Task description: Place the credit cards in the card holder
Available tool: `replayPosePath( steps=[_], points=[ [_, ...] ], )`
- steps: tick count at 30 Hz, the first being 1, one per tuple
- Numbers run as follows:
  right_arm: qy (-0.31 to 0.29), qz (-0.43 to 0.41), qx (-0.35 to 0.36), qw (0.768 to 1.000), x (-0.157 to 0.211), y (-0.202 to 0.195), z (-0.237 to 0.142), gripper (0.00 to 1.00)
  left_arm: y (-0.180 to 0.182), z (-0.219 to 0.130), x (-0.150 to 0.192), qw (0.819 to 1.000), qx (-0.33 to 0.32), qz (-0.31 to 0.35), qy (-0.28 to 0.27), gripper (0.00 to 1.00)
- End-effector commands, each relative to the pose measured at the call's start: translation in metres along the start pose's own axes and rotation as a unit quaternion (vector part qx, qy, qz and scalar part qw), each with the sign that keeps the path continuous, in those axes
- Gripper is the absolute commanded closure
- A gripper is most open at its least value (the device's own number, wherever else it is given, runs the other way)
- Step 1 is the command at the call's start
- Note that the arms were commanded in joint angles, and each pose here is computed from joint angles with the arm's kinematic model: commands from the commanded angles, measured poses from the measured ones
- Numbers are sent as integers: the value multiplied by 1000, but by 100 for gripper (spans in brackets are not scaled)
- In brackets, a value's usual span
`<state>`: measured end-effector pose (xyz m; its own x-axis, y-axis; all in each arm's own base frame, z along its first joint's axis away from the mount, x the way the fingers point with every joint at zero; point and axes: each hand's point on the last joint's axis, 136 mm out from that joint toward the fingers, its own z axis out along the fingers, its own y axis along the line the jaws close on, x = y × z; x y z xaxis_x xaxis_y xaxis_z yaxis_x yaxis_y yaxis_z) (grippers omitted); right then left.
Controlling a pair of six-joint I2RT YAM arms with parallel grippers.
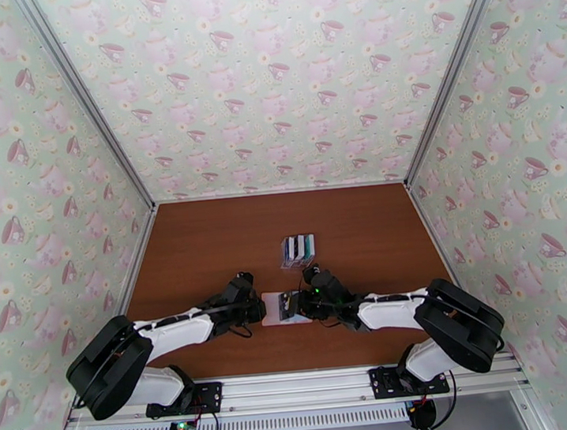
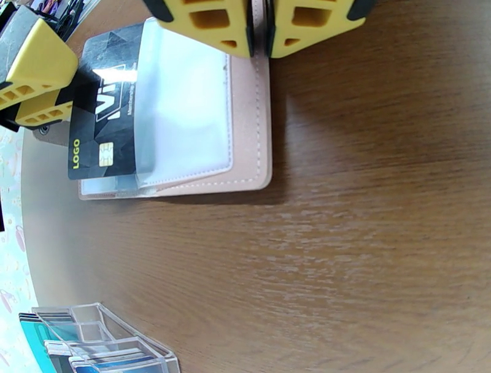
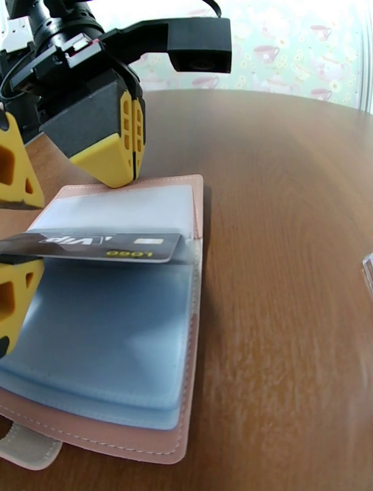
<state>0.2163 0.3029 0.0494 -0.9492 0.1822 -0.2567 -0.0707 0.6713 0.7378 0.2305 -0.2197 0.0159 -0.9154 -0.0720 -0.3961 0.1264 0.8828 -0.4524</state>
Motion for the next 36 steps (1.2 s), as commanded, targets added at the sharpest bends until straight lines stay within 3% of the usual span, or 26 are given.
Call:
replayPosePath(
  steps=[1, 14, 36],
  points=[
    [9, -15, 35, 999, 1, -7, 1, 73, 21, 5, 49, 996, -30, -6, 82, 87],
    [35, -30, 82, 996, 3, -9, 12, 73, 22, 6, 51, 996, -32, -3, 80, 99],
    [45, -61, 136, 988, 4, -9, 11, 73, 23, 10, 48, 996, -38, -2, 79, 100]
  ],
)
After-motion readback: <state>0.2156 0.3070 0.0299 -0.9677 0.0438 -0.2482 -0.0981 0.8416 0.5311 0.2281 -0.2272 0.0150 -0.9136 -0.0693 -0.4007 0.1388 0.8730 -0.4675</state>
